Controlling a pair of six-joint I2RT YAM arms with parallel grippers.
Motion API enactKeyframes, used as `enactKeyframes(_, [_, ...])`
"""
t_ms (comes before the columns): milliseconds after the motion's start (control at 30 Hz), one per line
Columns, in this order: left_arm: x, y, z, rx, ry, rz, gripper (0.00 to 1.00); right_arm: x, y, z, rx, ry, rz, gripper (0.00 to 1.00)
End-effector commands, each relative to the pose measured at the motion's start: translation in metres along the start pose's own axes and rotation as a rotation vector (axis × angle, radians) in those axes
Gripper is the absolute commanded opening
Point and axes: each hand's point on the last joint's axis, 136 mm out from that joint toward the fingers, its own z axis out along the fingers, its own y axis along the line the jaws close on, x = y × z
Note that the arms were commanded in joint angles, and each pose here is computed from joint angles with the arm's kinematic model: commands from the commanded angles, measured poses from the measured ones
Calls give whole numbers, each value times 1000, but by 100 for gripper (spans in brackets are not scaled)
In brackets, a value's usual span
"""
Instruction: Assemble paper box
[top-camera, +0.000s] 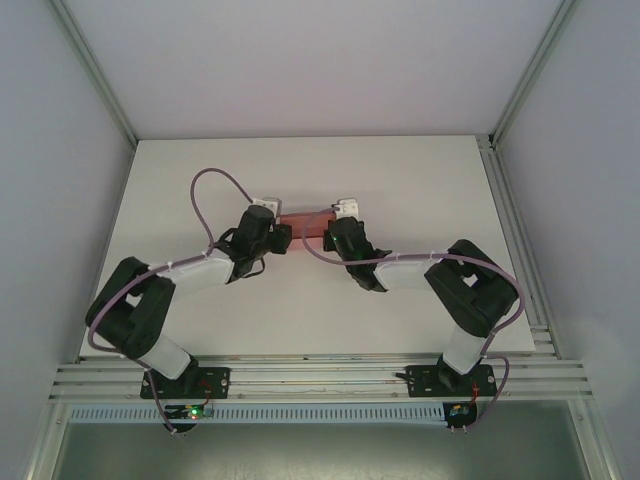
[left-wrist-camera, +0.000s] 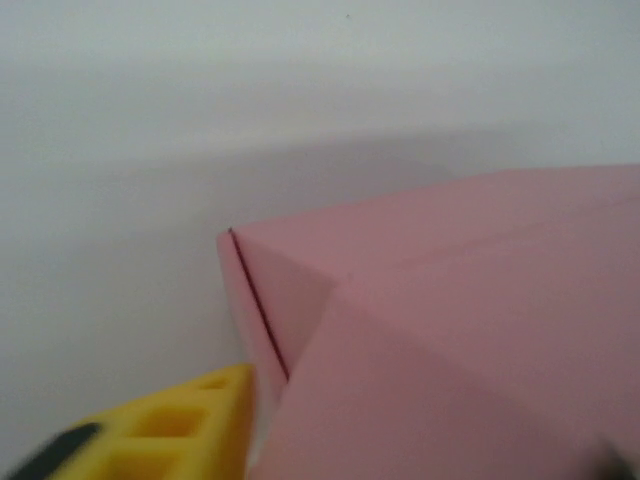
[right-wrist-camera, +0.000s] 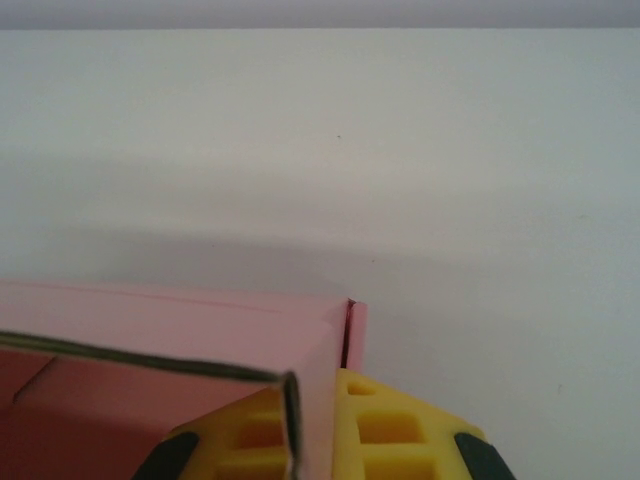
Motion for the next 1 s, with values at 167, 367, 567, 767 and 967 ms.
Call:
enactKeyframes(167, [3, 17, -44, -139, 95, -28, 100, 19, -8, -5, 47, 68, -76, 2])
enactKeyframes(367, [-26, -3, -84, -40, 15, -120, 100, 25, -6, -8, 34, 71, -118, 2])
enactKeyframes(567, [-62, 3, -112, -91, -15, -254, 100, 29, 1, -12, 18, 58, -150, 3])
enactKeyframes(767, [-64, 35, -75, -118, 29, -470, 100, 34, 5, -19, 14, 34, -194, 3])
enactKeyframes(967, [-47, 21, -25, 65, 206, -557, 100, 42, 8, -23, -11, 17, -233, 5])
